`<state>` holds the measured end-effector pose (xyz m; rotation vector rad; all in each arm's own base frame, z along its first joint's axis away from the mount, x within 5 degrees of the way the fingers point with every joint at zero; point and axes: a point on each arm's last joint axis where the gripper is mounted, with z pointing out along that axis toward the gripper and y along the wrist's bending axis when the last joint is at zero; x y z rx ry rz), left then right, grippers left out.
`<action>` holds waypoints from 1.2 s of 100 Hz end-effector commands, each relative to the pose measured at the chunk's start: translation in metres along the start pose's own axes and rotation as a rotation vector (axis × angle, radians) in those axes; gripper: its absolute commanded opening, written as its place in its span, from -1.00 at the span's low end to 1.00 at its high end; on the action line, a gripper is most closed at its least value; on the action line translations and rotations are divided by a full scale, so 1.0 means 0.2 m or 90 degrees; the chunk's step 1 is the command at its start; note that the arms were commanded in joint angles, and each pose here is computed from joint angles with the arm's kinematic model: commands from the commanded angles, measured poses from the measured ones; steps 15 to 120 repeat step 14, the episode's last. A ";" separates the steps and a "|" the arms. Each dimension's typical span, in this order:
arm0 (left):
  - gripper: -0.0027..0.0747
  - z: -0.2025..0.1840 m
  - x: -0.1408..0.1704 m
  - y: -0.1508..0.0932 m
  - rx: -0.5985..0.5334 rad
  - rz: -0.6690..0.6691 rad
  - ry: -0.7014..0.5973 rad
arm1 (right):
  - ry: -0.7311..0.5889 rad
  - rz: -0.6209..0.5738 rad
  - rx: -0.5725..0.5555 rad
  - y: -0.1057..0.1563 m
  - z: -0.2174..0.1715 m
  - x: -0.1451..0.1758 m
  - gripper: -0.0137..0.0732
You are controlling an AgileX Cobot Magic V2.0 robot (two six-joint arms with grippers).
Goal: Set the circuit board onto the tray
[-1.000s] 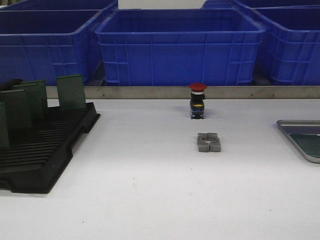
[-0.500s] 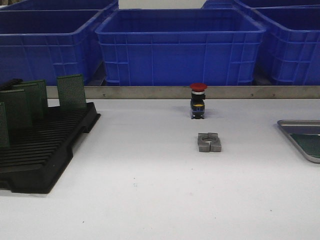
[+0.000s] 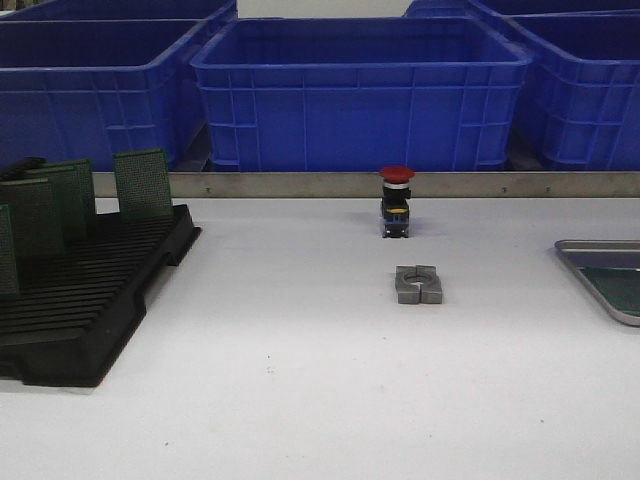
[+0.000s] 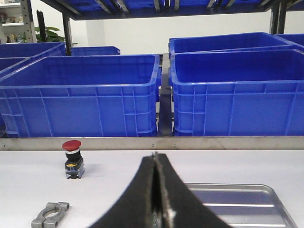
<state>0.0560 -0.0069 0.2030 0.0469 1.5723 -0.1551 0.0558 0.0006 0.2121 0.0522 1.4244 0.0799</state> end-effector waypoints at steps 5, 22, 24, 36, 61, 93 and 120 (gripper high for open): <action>-0.98 -0.02 -0.05 -0.01 0.011 -0.011 -0.073 | -0.076 -0.006 -0.006 0.01 -0.01 -0.07 -0.84; -0.98 -0.02 -0.05 -0.01 0.011 -0.011 -0.073 | -0.076 -0.006 -0.006 0.01 -0.01 -0.07 -0.84; -0.98 -0.02 -0.05 -0.01 0.011 -0.011 -0.073 | -0.076 -0.006 -0.006 0.01 -0.01 -0.07 -0.84; -0.98 -0.02 -0.05 -0.01 0.011 -0.011 -0.073 | -0.076 -0.006 -0.006 0.01 -0.01 -0.07 -0.84; -0.98 -0.02 -0.05 -0.01 0.011 -0.011 -0.073 | -0.076 -0.006 -0.006 0.01 -0.01 -0.07 -0.84; -0.98 -0.02 -0.05 -0.01 0.011 -0.011 -0.073 | -0.076 -0.006 -0.006 0.01 -0.01 -0.07 -0.84; -0.98 -0.02 -0.05 -0.01 0.011 -0.011 -0.073 | -0.076 -0.006 -0.006 0.01 -0.01 -0.07 -0.84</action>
